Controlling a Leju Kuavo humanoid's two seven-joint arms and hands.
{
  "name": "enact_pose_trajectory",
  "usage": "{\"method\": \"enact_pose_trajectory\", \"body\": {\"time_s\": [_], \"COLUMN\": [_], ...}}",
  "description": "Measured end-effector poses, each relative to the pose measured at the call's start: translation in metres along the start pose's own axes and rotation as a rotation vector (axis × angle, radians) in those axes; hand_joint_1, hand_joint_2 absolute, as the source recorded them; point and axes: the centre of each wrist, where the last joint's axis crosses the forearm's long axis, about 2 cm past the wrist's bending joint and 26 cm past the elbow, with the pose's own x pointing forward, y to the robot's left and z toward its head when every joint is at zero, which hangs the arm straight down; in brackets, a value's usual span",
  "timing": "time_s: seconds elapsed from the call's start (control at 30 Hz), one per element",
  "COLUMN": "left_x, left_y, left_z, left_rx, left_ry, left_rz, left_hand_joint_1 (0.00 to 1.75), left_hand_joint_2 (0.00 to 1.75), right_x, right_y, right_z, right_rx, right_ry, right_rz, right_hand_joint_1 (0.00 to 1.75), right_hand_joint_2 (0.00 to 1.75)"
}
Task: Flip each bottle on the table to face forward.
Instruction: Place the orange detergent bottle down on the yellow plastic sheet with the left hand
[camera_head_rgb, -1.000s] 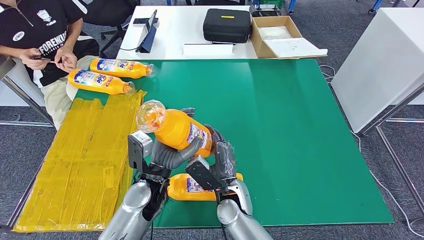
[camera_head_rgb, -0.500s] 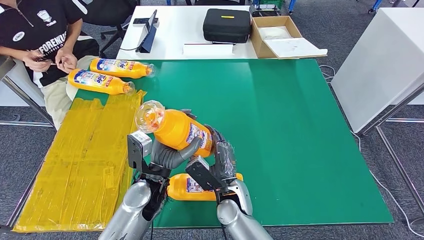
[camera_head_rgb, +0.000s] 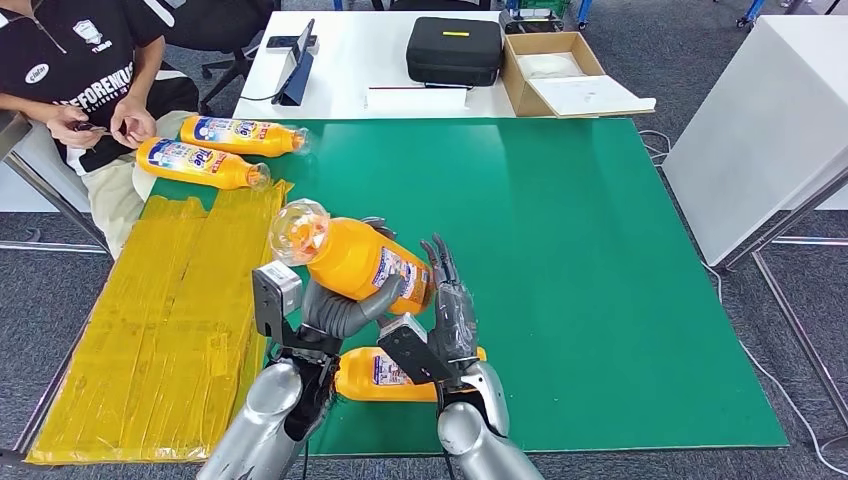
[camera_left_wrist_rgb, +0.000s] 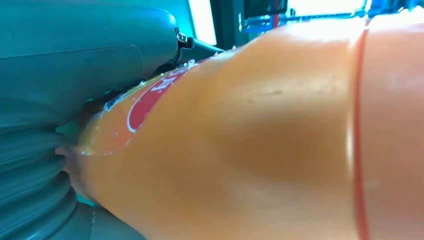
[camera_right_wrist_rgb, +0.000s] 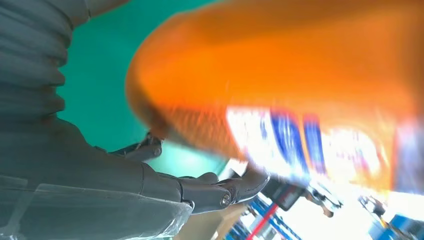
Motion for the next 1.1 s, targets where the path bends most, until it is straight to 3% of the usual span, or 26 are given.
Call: {"method": "enact_pose_trajectory", "body": {"time_s": [0.33, 0.53, 0.77, 0.97, 1.1], "left_x": [0.013, 0.021, 0.026, 0.027, 0.027], "left_y": [0.035, 0.075, 0.105, 0.132, 0.147], "left_z": [0.011, 0.023, 0.036, 0.052, 0.061], "left_rx": [0.154, 0.397, 0.52, 0.481, 0.493], "left_ry": [-0.079, -0.111, -0.1, -0.041, 0.013], "left_rz": [-0.227, -0.714, -1.003, -1.497, -1.605], "left_hand_joint_1": [1.75, 1.75, 1.75, 1.75, 1.75], "left_hand_joint_2": [1.75, 1.75, 1.75, 1.75, 1.75], "right_x": [0.032, 0.039, 0.042, 0.045, 0.046], "right_y": [-0.055, -0.077, -0.087, -0.092, -0.094], "right_z": [0.025, 0.052, 0.066, 0.074, 0.077], "right_rx": [-0.216, -0.322, -0.35, -0.349, -0.343], "right_ry": [-0.175, -0.253, -0.308, -0.343, -0.351], "right_rz": [0.048, 0.125, 0.164, 0.202, 0.206], "right_hand_joint_1": [0.0, 0.0, 0.0, 0.0, 0.0], "right_hand_joint_2": [1.75, 1.75, 1.75, 1.75, 1.75]}}
